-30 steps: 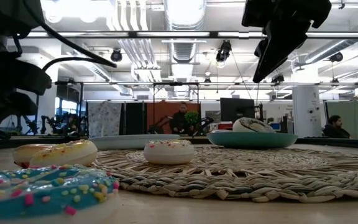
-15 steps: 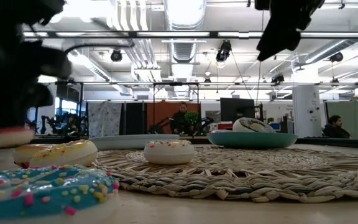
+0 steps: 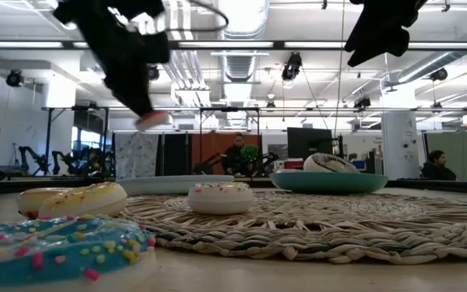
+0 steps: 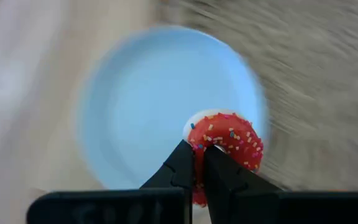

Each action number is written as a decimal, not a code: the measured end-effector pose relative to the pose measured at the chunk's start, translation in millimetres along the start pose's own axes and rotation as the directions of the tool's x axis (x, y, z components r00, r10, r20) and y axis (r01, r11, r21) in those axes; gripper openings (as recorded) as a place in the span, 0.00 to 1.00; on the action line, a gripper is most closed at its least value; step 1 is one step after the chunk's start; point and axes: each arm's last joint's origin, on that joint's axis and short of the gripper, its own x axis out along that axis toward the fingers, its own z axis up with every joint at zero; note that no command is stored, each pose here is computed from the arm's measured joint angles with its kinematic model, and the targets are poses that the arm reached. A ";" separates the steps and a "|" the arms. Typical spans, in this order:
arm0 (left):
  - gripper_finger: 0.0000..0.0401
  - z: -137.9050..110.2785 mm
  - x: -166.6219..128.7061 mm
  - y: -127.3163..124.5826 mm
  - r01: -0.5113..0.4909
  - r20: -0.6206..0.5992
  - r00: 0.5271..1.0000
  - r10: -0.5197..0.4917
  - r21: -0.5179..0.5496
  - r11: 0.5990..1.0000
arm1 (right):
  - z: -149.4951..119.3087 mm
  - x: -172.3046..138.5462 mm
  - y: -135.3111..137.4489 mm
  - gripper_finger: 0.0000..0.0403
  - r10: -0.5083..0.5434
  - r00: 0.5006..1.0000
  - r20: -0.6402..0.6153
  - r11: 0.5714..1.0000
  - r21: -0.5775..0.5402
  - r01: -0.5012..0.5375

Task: Pick & Place donuts
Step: Put the small red donut on the blue plate, then put the small orange donut on the blue plate

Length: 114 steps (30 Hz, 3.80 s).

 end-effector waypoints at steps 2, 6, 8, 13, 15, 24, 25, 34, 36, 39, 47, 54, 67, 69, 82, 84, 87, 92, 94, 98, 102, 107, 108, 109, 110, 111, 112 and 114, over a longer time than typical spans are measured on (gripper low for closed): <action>0.00 10.9 9.4 21.6 -0.040 0.011 0.999 0.040 -0.014 0.999 | -0.2 0.2 0.0 0.50 -0.001 1.000 -0.002 1.000 0.000 0.001; 0.00 18.8 42.6 58.9 -0.050 -0.072 0.996 0.046 -0.057 0.997 | -1.3 3.4 0.6 0.50 -0.010 1.000 -0.014 1.000 -0.001 0.010; 0.00 17.7 62.1 68.1 -0.057 -0.151 0.987 0.047 -0.065 0.996 | -1.8 4.9 0.9 0.50 -0.015 1.000 -0.022 1.000 0.004 0.015; 0.01 18.6 89.9 69.1 -0.044 -0.304 0.952 0.031 -0.037 0.998 | -4.5 6.3 0.4 0.50 -0.019 0.999 -0.032 0.999 0.036 0.020; 0.05 19.3 93.3 67.0 -0.029 -0.347 0.938 0.018 -0.027 0.999 | -5.4 6.6 0.3 0.50 -0.019 0.999 -0.034 0.999 0.044 0.020; 0.28 34.2 60.7 62.4 -0.007 -0.298 0.955 0.002 -0.017 1.000 | -10.7 10.9 -1.3 0.50 -0.029 0.998 -0.054 0.999 0.033 0.031; 0.30 33.0 57.3 62.3 -0.004 -0.306 0.952 0.002 -0.006 1.000 | -11.2 11.4 -1.4 0.50 -0.029 0.998 -0.055 0.999 0.031 0.031; 0.33 26.3 58.3 58.5 0.063 -0.269 0.961 -0.070 -0.037 0.997 | -9.7 12.0 0.1 0.50 -0.011 0.999 -0.040 1.000 0.021 0.011; 0.33 25.4 57.0 59.2 0.058 -0.278 0.959 -0.054 0.009 0.998 | -9.0 12.1 0.6 0.50 -0.005 0.999 -0.032 1.000 0.025 0.006; 0.33 27.5 56.6 58.8 -0.012 -0.246 0.969 0.012 0.001 1.000 | -8.9 12.2 0.9 0.50 -0.001 0.999 -0.033 0.999 0.034 0.002; 0.39 19.8 56.5 53.8 -0.074 -0.305 0.947 0.101 0.099 0.992 | -7.2 12.3 2.5 0.50 0.022 1.000 -0.021 0.998 0.052 -0.020; 0.41 14.9 23.1 42.2 0.007 -0.305 0.952 0.011 0.058 0.998 | -7.3 12.3 2.5 0.50 0.024 0.999 -0.024 0.998 0.055 -0.022; 0.40 -59.0 7.6 -113.9 0.188 -0.132 0.981 -0.139 0.509 0.840 | -12.0 15.9 0.9 0.50 0.011 0.999 -0.041 0.999 0.037 -0.010; 0.40 -70.3 7.0 -126.9 0.155 -0.120 0.987 -0.107 0.535 0.830 | -12.9 16.7 0.6 0.50 0.010 0.999 -0.043 0.999 0.036 -0.008; 0.40 -97.8 27.5 -177.2 0.182 -0.160 0.981 -0.113 0.539 0.823 | -19.1 21.2 -1.6 0.50 -0.003 0.998 -0.065 0.999 0.033 0.006; 0.40 -100.1 32.8 -179.3 0.180 -0.166 0.980 -0.106 0.532 0.827 | -20.5 22.1 -2.0 0.50 -0.005 0.997 -0.071 0.999 0.038 0.008; 0.38 -104.4 40.2 -180.9 0.177 -0.183 0.979 -0.094 0.512 0.841 | -21.6 22.9 -2.3 0.50 -0.004 0.997 -0.077 0.999 0.054 0.008; 0.25 -107.9 46.1 -181.9 0.174 -0.210 0.974 -0.083 0.467 0.867 | -23.0 23.9 -2.8 0.50 -0.007 0.997 -0.082 0.998 0.059 0.012; 0.16 -106.7 45.9 -180.7 0.165 -0.212 0.974 -0.075 0.448 0.879 | -23.1 23.8 -2.8 0.50 -0.006 0.997 -0.083 0.998 0.059 0.011; 0.02 -99.3 42.0 -172.4 0.145 -0.221 0.973 -0.068 0.355 0.924 | -23.1 23.9 -2.8 0.50 -0.007 0.997 -0.082 0.998 0.059 0.012; 0.01 -83.5 32.5 -157.6 0.118 -0.198 0.977 -0.074 0.219 0.969 | -22.5 24.0 -2.7 0.50 -0.009 0.997 -0.074 0.998 0.060 0.014; 0.00 -51.9 4.3 -131.9 0.181 -0.097 0.980 -0.174 0.067 0.981 | -20.5 24.2 -0.1 0.50 0.037 0.997 -0.066 0.997 0.064 -0.032; 0.00 -44.0 -0.1 -124.9 0.218 -0.073 0.974 -0.215 0.033 0.975 | -19.0 24.3 1.6 0.50 0.064 0.996 -0.059 0.997 0.056 -0.061; 0.00 -35.7 -3.7 -117.7 0.274 -0.042 0.961 -0.274 -0.005 0.962 | -17.1 24.9 3.8 0.50 0.092 0.995 -0.047 0.995 0.042 -0.091; 0.00 -27.7 -5.8 -109.6 0.337 -0.011 0.941 -0.338 -0.042 0.941 | -14.6 25.6 6.3 0.50 0.122 0.992 -0.027 0.992 0.027 -0.121; 0.00 -21.1 -6.2 -100.8 0.405 0.013 0.914 -0.405 -0.079 0.911 | -12.0 27.0 9.1 0.50 0.149 0.989 -0.009 0.989 0.003 -0.149; 0.00 -15.5 -5.4 -91.9 0.482 0.033 0.876 -0.481 -0.114 0.869 | -9.1 29.2 11.6 0.50 0.172 0.985 0.012 0.985 -0.028 -0.171; 0.00 -6.9 -2.1 -74.5 0.576 0.084 0.817 -0.571 -0.172 0.799 | -2.4 34.3 18.2 0.50 0.228 0.972 0.060 0.968 -0.118 -0.220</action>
